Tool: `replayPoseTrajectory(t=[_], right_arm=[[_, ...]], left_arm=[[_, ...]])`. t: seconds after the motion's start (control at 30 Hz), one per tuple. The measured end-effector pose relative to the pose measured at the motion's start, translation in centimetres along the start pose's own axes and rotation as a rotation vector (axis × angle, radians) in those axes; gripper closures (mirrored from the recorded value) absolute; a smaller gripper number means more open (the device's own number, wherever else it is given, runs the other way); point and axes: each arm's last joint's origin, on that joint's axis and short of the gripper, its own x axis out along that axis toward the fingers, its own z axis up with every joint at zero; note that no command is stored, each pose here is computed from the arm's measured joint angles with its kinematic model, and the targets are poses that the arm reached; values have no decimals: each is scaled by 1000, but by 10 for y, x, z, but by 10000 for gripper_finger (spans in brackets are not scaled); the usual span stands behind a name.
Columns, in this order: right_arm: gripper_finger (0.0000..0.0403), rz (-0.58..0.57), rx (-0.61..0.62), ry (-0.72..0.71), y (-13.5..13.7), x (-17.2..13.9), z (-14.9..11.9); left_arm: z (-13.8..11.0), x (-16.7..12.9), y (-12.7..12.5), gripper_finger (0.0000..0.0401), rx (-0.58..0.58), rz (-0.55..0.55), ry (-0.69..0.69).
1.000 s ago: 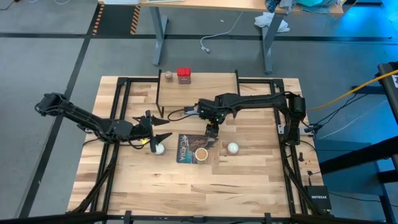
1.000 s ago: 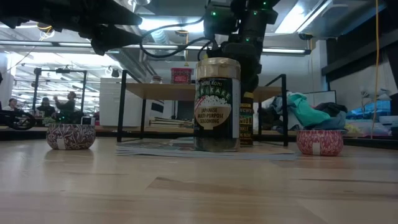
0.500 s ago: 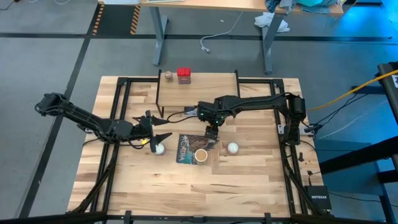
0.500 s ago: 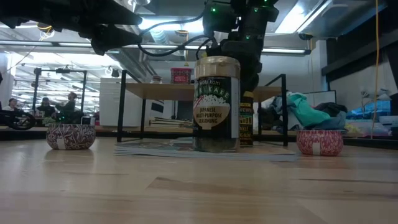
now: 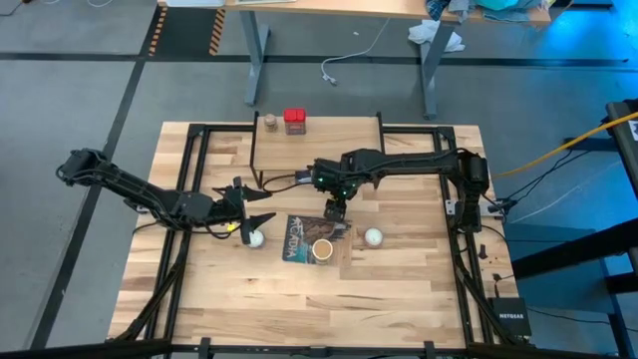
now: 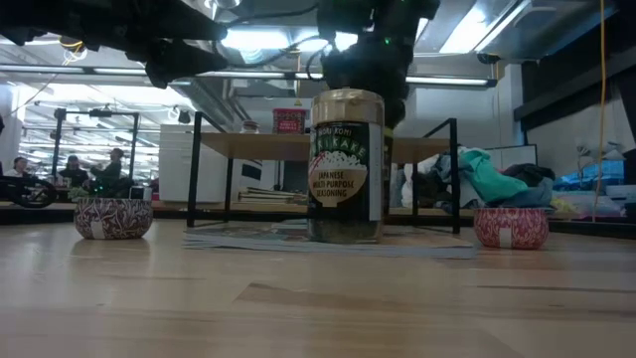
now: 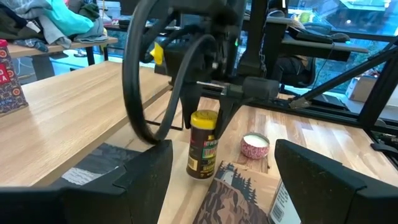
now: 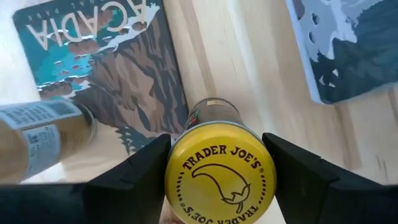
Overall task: Shelf spices
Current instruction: Put the yellow black seasoning bottle on the shelf
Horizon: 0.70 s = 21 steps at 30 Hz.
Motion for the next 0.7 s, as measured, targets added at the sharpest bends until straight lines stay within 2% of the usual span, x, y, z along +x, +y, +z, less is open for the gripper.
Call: replayPoseTrajectory(t=[0.33, 0.53, 0.7], right_arm=[[167, -4, -48, -49, 22, -36, 10], [167, 15, -84, -132, 38, -78, 18], [167, -14, -109, -244, 40, -123, 25]], left_arm=[[0, 0, 0, 125, 1, 0, 1], [0, 0, 0, 125, 1, 0, 1], [0, 0, 0, 125, 1, 0, 1]])
